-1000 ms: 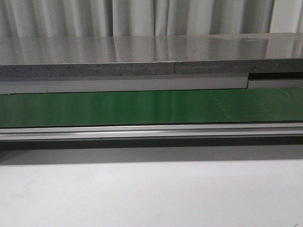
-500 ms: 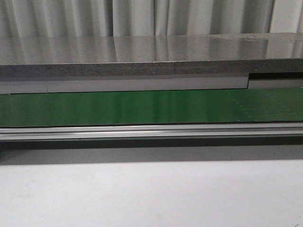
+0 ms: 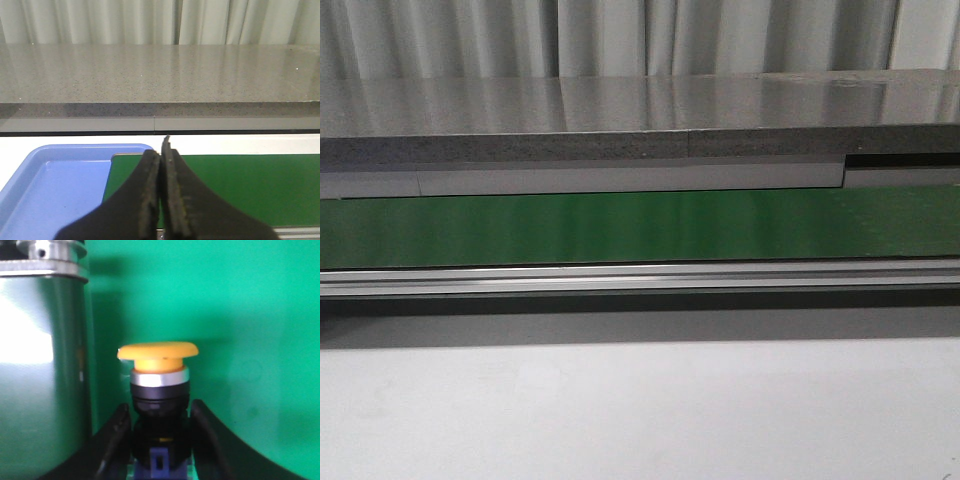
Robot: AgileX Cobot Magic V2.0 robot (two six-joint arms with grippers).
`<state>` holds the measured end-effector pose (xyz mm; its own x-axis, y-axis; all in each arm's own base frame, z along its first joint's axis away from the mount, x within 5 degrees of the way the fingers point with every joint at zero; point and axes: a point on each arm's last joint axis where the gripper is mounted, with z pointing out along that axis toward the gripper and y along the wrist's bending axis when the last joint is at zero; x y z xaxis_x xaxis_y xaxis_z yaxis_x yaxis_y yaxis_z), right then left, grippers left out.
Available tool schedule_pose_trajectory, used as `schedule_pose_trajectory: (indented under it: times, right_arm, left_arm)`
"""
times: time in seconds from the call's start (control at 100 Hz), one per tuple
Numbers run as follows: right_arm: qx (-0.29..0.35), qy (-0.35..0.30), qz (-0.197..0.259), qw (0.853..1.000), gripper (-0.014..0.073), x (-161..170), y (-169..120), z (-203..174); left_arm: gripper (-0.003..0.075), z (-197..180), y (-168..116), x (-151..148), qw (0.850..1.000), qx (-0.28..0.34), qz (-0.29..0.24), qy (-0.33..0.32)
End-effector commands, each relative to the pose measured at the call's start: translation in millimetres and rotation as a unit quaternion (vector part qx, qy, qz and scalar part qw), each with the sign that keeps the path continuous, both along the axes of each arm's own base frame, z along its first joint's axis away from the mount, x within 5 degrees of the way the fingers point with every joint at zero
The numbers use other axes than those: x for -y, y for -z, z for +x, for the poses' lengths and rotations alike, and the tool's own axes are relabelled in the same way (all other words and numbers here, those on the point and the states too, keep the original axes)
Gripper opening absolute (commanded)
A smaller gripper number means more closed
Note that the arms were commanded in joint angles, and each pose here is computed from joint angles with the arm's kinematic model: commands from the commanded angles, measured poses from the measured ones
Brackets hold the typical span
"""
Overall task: Move button from left to right
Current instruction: 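Carry the button with the right gripper over the green tray, then lower the button into the green tray and open the right gripper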
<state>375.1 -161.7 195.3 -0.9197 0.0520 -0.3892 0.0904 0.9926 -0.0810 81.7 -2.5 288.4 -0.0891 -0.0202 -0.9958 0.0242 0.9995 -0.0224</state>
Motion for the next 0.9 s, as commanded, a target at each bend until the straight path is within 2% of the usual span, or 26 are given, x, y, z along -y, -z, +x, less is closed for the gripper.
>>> schedule_pose_trajectory:
  times: [0.0,0.1,0.17,0.46,0.65,0.89]
  right_arm:
    - [0.055,-0.001,-0.031,0.998,0.031,5.0,-33.1,2.5]
    - [0.056,-0.001,-0.031,0.998,0.0418,5.1,-33.2,2.6]
    - [0.056,-0.001,-0.031,0.998,0.0454,5.1,-33.2,2.6]
    - [0.063,0.006,-0.031,0.997,0.0457,4.6,-38.3,1.6]
    - [0.093,0.021,-0.034,0.995,0.0457,2.2,-59.7,-3.7]
    - [0.156,0.044,0.015,0.987,0.0457,-12.9,-95.4,-11.6]
  left_arm:
    - [-0.002,0.1,-16.3,-0.7,0.999,0.052,-0.006,-0.004]
    - [-0.002,0.1,-16.3,-0.7,0.999,0.052,-0.006,-0.004]
    - [-0.002,0.1,-16.3,-0.7,0.999,0.052,-0.006,-0.004]
    - [-0.002,0.1,-16.3,-0.7,0.999,0.052,-0.006,-0.004]
    - [-0.002,0.1,-16.3,-0.7,0.999,0.052,-0.006,-0.004]
    - [-0.002,0.1,-16.3,-0.7,0.999,0.052,-0.006,-0.004]
